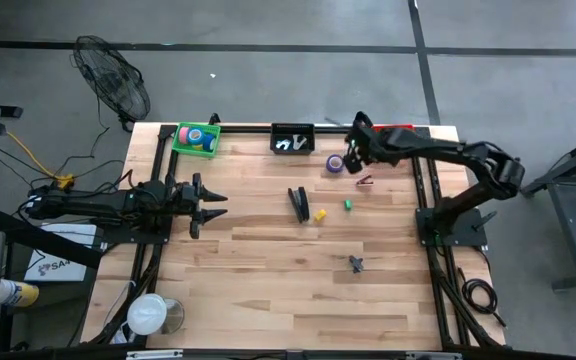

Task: Pick and place Stapler, Stapler remover, tape
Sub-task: Put the red stapler in the red bin

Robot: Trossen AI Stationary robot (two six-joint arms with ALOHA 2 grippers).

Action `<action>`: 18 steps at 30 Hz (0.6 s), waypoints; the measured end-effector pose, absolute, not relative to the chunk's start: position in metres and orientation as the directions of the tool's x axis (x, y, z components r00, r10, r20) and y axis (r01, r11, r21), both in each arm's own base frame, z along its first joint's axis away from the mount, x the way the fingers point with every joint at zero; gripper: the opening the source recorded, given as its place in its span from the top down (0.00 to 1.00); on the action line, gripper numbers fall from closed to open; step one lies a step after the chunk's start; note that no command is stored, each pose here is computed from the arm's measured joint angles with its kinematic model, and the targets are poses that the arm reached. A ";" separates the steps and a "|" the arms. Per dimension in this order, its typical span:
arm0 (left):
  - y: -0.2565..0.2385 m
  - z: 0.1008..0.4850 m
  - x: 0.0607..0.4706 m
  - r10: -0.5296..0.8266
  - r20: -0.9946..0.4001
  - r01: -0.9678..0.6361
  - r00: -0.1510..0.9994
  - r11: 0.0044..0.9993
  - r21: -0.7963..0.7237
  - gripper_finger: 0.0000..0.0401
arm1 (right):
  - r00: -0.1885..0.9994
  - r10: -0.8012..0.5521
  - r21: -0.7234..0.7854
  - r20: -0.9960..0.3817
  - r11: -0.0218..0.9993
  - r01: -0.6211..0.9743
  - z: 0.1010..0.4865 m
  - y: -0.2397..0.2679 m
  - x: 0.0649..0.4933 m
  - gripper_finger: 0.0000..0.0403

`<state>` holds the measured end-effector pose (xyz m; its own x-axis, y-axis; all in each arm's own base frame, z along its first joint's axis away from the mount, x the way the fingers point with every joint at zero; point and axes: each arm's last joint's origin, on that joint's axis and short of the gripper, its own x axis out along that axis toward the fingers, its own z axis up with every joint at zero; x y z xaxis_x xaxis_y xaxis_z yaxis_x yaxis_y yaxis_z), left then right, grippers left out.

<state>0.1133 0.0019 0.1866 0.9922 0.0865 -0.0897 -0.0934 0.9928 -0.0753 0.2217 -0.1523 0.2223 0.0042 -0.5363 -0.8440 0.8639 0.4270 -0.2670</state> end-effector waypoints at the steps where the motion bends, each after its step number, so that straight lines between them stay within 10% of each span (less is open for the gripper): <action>1: 0.002 0.186 0.113 0.087 -0.092 -0.094 0.992 0.993 -0.075 0.58 | -0.010 -0.541 -0.272 -0.841 0.405 0.873 0.223 -0.158 0.218 0.82; 18: 0.002 0.186 0.113 0.087 -0.096 -0.094 0.992 0.993 -0.074 0.58 | 0.019 -0.640 -0.090 -0.768 0.137 0.986 0.186 -0.226 0.159 0.82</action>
<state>0.1132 0.0020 0.1860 0.9916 0.0869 -0.0961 -0.0942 0.9928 -0.0742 0.1589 -0.2265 0.1858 0.0189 -0.6397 -0.7684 0.9864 0.1373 -0.0901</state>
